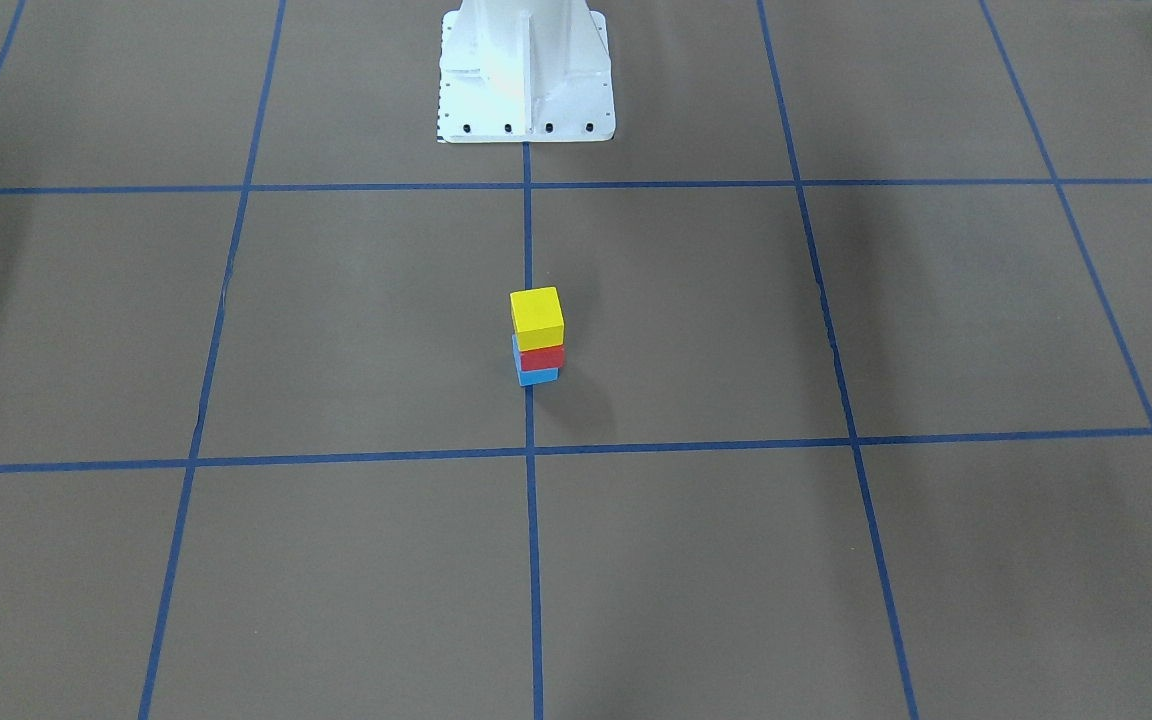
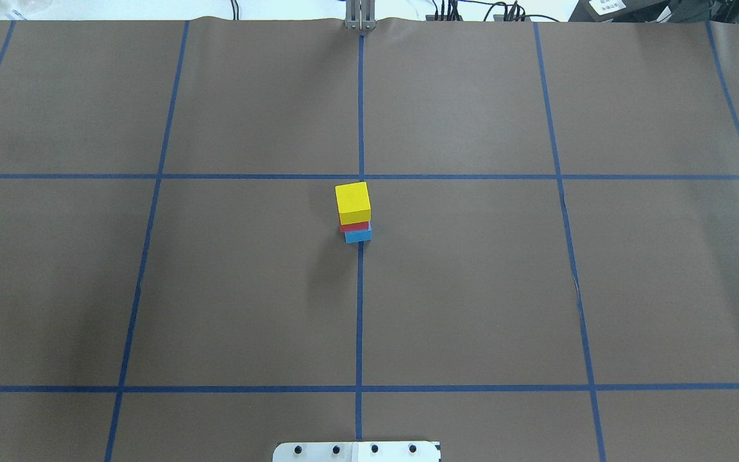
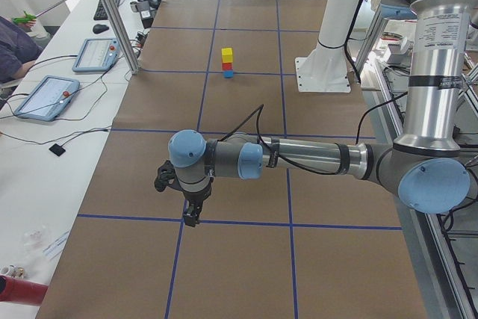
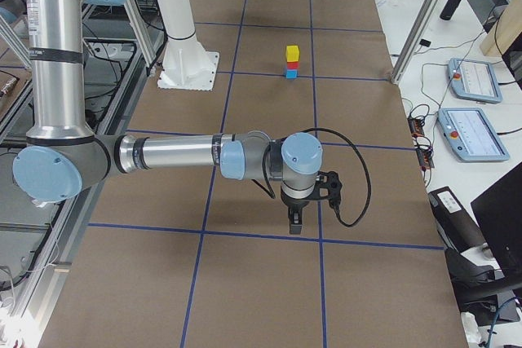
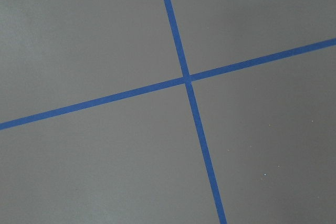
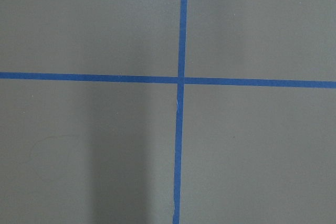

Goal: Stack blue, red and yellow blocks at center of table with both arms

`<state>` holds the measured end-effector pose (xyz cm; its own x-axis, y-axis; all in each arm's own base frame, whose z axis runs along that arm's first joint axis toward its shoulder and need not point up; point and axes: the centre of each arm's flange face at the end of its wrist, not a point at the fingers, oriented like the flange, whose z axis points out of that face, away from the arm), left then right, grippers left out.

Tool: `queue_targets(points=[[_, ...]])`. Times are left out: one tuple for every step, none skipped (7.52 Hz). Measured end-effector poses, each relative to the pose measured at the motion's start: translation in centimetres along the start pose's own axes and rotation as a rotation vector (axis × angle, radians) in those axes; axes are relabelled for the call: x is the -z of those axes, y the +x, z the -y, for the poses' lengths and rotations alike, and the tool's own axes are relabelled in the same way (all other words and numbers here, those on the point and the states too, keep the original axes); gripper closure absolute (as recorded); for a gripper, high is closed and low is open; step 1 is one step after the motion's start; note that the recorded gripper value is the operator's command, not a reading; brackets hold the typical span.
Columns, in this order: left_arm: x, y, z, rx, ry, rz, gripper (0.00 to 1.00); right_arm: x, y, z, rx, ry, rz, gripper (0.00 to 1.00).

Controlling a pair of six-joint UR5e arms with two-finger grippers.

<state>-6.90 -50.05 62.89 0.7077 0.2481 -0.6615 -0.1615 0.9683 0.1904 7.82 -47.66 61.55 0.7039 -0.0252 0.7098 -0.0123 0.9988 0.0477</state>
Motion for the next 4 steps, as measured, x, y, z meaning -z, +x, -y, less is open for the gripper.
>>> queue_targets(points=[[-0.04,-0.05,0.01,0.001,-0.001,0.001,0.00,0.01,0.01,0.00,0.000,0.000,0.000,0.00],[-0.07,-0.09,0.04,0.001,-0.002,0.001,0.00,0.01,0.01,0.00,0.000,0.000,0.001,0.00],[-0.10,-0.12,0.06,0.002,-0.002,0.001,0.00,0.01,-0.01,-0.01,-0.001,0.000,0.003,0.00],[-0.11,-0.14,0.06,0.002,-0.003,0.001,0.00,-0.01,-0.03,-0.03,-0.001,0.000,0.007,0.00]])
